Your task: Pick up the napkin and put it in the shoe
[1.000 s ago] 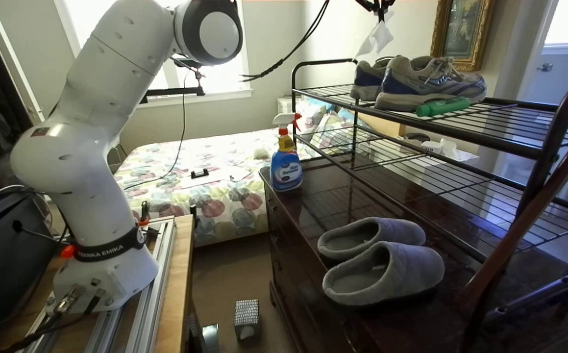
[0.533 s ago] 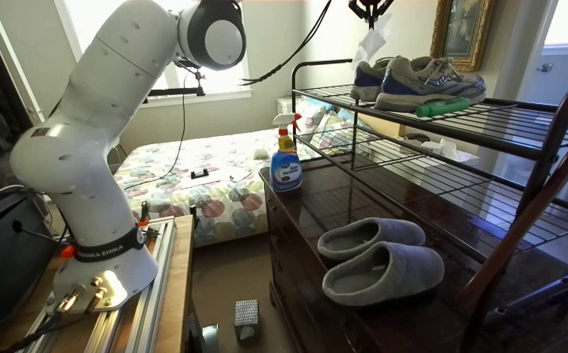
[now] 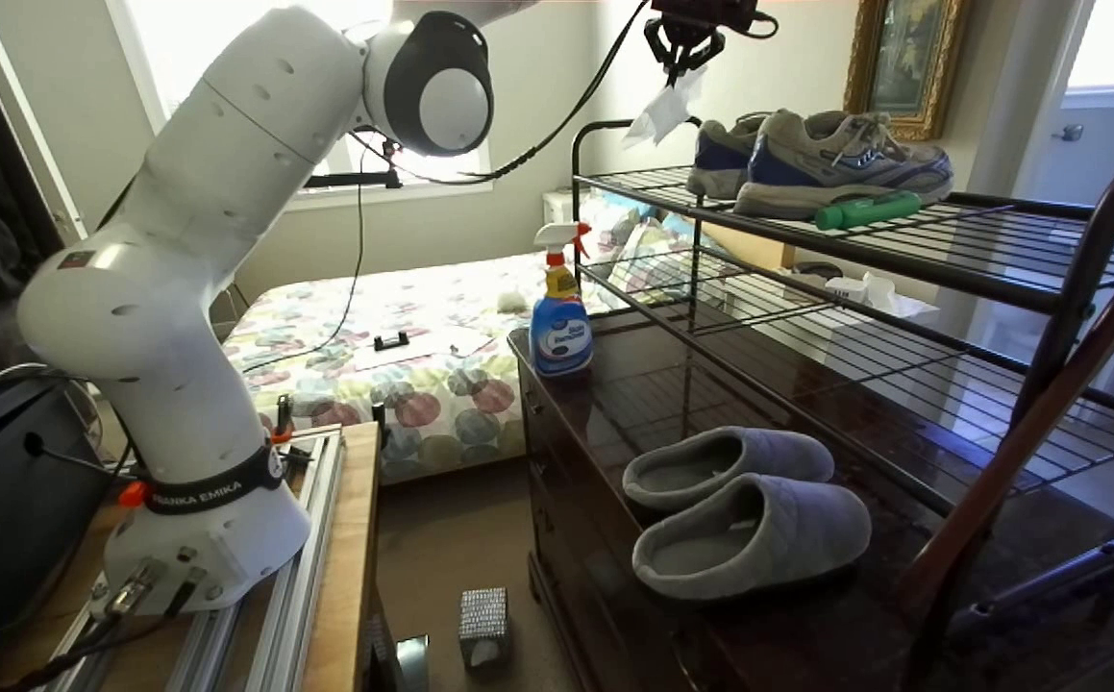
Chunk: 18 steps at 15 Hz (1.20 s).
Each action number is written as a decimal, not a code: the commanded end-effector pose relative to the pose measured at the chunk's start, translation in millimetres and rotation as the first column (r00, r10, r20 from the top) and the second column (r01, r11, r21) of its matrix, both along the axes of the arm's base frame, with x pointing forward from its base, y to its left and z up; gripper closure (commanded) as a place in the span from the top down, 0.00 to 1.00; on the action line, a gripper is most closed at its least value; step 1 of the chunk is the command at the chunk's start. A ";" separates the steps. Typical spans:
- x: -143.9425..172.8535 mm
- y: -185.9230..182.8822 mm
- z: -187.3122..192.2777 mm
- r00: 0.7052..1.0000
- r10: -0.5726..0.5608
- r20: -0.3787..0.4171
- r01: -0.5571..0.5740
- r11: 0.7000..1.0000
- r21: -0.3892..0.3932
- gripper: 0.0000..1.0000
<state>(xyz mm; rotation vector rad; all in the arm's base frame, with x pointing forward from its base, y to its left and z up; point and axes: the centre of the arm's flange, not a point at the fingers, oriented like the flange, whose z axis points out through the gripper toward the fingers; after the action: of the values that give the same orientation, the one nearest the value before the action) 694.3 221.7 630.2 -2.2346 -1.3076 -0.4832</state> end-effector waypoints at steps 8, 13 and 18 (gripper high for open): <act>5.6 7.3 -34.3 0.962 -0.020 -0.272 0.031 0.999 0.040 0.00; 25.6 13.1 -63.0 0.959 -0.081 -0.272 0.106 0.991 0.079 0.00; 34.1 16.7 -85.0 0.940 -0.138 -0.314 0.171 0.982 0.080 0.26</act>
<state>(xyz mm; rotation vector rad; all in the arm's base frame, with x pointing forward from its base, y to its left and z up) 717.8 229.7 547.9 -2.2373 -1.0121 -0.2273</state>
